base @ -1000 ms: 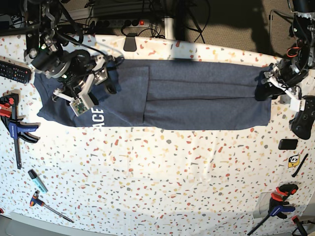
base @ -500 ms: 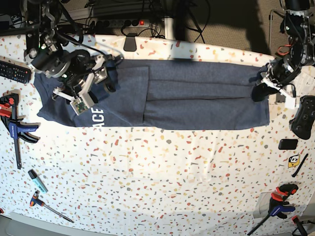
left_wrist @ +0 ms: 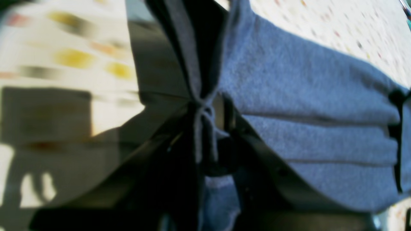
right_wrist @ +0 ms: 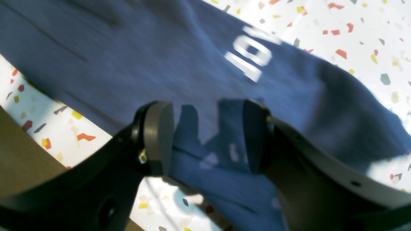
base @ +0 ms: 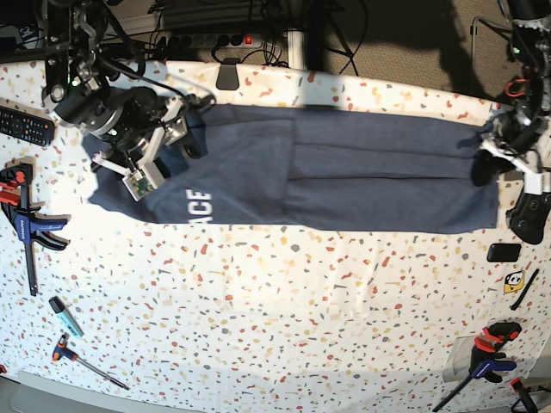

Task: Fold the T-shirt properly
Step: 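Release the folded edge with the left gripper and lift it away, then grasp the shirt's other end with the left gripper and fold it toward the right gripper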

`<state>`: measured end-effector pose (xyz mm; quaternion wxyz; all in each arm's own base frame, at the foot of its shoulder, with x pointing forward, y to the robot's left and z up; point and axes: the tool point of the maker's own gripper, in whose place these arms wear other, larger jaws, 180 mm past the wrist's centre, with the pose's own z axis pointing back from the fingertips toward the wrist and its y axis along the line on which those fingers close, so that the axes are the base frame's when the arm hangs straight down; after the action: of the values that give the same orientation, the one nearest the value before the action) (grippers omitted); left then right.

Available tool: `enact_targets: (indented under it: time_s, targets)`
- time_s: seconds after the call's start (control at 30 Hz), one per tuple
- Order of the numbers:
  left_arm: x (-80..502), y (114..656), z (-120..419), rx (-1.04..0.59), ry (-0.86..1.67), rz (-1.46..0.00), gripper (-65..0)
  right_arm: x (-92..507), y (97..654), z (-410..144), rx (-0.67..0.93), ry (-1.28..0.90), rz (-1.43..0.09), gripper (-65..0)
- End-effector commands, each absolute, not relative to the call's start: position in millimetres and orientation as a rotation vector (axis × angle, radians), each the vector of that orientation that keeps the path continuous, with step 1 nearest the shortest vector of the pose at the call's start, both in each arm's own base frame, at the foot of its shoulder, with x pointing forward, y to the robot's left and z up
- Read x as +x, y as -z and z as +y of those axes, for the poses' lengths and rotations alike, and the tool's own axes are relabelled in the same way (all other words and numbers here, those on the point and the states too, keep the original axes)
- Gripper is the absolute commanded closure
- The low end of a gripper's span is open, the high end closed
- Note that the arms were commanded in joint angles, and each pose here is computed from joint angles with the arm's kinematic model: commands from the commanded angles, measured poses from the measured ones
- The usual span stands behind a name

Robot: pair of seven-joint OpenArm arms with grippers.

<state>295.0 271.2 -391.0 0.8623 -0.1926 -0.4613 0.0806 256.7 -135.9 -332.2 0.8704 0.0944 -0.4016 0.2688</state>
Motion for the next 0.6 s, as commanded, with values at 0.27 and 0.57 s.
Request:
enact_targets:
  time_s: [0.27,0.57]
  targets:
    - [298,320,219,-0.495,-0.004,-1.02,0.0,263,320,-133,0.203,-0.569,-0.887,-34.1]
    - [280,301,74,-0.793,-0.031,-1.053,0.0,263,320,-133,0.203,-0.569,-0.887,-34.1]
